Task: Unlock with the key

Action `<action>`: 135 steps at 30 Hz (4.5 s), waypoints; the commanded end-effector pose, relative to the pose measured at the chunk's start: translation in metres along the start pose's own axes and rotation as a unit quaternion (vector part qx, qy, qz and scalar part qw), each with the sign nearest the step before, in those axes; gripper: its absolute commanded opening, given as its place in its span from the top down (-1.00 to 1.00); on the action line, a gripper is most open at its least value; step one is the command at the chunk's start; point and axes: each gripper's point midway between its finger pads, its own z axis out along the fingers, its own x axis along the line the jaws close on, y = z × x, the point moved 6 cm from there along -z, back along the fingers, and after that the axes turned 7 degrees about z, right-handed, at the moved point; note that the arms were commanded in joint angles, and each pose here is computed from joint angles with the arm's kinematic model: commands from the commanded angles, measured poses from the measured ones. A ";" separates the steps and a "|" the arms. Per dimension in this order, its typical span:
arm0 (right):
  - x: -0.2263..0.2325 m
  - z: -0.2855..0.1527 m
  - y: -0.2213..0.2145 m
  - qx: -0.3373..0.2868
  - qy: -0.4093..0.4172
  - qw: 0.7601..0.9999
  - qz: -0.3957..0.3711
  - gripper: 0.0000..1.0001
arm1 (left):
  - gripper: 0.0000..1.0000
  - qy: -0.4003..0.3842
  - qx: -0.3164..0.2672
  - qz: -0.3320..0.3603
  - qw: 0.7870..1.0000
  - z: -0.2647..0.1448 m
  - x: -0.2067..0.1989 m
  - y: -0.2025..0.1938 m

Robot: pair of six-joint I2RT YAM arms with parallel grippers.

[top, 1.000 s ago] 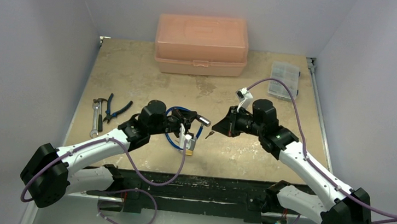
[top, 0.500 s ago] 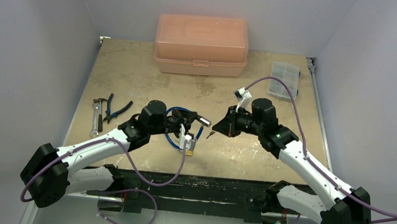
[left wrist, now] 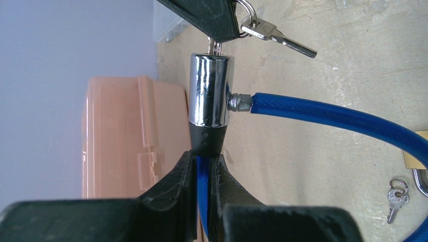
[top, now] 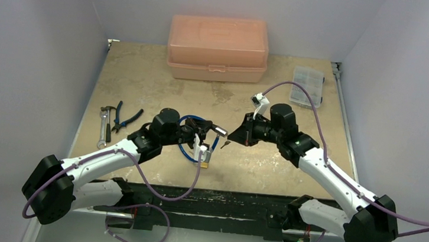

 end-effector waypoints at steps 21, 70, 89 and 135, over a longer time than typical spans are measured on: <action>0.021 0.008 0.027 -0.026 0.056 0.997 -0.050 1.00 | 1.00 0.031 -0.076 0.014 0.997 -0.002 0.020 0.027; 0.015 0.000 0.012 -0.009 0.047 0.997 -0.056 1.00 | 1.00 0.061 -0.034 0.029 0.997 -0.011 0.027 0.018; 0.025 0.008 0.024 -0.026 0.075 0.997 -0.023 1.00 | 1.00 0.091 -0.028 0.035 0.995 -0.015 0.036 0.019; 0.045 0.040 0.080 -0.033 0.107 0.990 0.085 1.00 | 1.00 0.318 0.048 0.025 0.946 -0.042 0.071 -0.005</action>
